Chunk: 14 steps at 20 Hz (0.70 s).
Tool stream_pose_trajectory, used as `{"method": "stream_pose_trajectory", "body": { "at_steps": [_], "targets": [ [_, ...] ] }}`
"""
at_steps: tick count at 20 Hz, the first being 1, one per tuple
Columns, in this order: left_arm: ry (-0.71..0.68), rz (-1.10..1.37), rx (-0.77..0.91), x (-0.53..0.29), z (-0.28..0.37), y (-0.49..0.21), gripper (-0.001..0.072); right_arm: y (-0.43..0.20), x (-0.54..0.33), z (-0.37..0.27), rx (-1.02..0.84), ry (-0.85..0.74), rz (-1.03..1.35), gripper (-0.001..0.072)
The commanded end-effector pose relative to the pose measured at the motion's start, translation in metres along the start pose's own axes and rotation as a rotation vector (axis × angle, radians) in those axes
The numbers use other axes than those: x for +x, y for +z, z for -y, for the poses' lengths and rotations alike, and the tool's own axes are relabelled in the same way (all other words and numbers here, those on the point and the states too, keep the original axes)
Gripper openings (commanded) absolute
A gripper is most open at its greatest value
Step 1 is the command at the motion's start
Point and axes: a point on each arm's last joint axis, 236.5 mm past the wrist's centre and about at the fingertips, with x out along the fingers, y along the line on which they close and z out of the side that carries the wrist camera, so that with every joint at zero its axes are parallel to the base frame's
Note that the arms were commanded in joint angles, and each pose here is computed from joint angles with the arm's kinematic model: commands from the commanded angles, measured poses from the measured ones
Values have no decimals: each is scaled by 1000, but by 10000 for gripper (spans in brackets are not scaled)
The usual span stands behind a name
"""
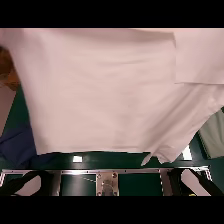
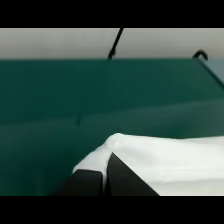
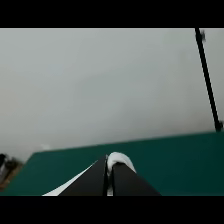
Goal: Fold the shirts.
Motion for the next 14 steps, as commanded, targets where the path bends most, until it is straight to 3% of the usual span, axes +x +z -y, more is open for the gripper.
{"method": "stream_pose_trajectory", "body": {
  "at_steps": [1, 4, 7, 10, 14],
  "targets": [
    [-65, -313, -105, 108, -55, -118, 25, -131, 66, 95, 93, -176, -213, 18],
    [-65, -457, -245, 194, -101, -205, 24, -217, 106, 169, 217, -262, -355, 18],
    [-31, -466, -313, 239, -138, -234, 24, -278, 134, 218, 312, -296, -460, 18],
    [-16, -387, -326, 262, -154, -208, 24, -287, 159, 240, 365, -290, -470, 18],
    [-16, -322, -359, 277, -160, -175, 24, -250, 185, 244, 354, -257, -405, 18]
  ]
}}
